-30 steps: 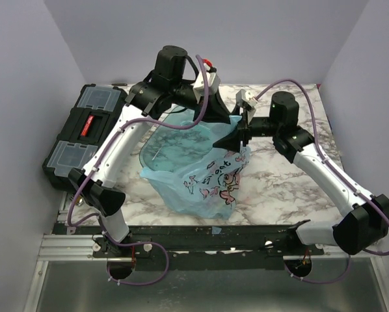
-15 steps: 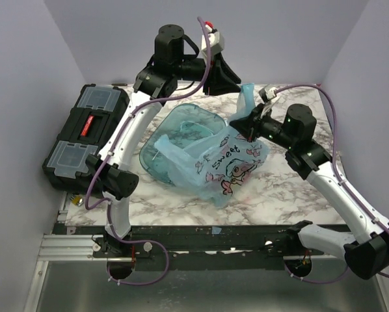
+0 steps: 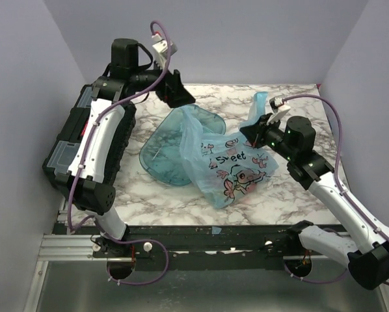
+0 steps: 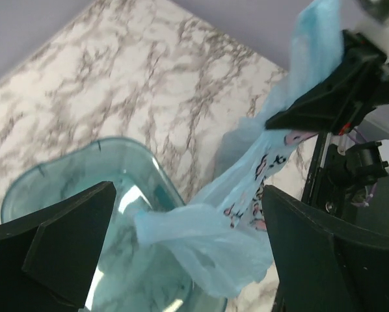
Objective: Place the fake fruits into the plastic bag and tie a complex knot
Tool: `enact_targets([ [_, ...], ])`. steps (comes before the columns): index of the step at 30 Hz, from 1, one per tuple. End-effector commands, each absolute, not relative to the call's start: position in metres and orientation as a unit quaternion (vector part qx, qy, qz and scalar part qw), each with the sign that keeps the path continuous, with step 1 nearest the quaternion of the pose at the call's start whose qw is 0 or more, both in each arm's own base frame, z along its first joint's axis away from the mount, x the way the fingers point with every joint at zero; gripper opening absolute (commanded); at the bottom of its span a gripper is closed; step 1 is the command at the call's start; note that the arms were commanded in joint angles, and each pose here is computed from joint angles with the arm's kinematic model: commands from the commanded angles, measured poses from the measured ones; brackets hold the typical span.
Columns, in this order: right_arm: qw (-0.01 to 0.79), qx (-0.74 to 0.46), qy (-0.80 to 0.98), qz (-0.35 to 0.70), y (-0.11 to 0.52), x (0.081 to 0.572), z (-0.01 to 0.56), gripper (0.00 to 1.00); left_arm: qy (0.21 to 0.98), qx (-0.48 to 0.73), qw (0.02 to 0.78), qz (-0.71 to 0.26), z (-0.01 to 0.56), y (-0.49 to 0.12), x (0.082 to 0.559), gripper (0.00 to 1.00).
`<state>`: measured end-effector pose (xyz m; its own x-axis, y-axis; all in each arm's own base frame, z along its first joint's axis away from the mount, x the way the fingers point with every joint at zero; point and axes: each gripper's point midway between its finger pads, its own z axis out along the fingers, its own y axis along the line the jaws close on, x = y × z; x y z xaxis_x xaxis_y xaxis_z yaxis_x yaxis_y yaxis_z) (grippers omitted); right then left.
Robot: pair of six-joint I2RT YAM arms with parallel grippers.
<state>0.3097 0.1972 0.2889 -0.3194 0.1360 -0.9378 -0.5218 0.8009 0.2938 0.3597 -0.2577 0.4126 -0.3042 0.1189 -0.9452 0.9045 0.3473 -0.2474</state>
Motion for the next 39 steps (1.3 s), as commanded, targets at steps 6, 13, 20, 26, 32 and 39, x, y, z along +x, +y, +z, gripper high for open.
enact_targets([
  [6,0.597,-0.169,0.730,0.286,0.198,0.303,0.308,0.01,0.800,0.233,0.380,-0.401,0.342,-0.213,0.343,0.99],
  [13,0.598,-0.185,0.725,0.288,0.201,0.301,0.309,0.01,0.815,0.142,0.334,-0.452,0.326,-0.225,0.337,0.99],
  [20,0.598,-0.190,0.723,0.289,0.202,0.300,0.309,0.01,0.781,0.132,0.343,-0.505,0.331,-0.250,0.343,0.98],
  [26,0.616,-0.152,0.726,0.265,0.191,0.312,0.323,0.01,0.748,0.175,0.348,-0.538,0.362,-0.274,0.335,0.51],
  [32,0.653,-0.061,0.732,0.183,0.148,0.324,0.359,0.01,0.690,0.271,0.416,-0.528,0.447,-0.271,0.324,0.00],
  [39,0.583,-0.046,0.807,0.078,0.114,0.319,0.279,0.01,0.644,0.419,0.403,-0.497,0.400,-0.260,0.278,0.00],
])
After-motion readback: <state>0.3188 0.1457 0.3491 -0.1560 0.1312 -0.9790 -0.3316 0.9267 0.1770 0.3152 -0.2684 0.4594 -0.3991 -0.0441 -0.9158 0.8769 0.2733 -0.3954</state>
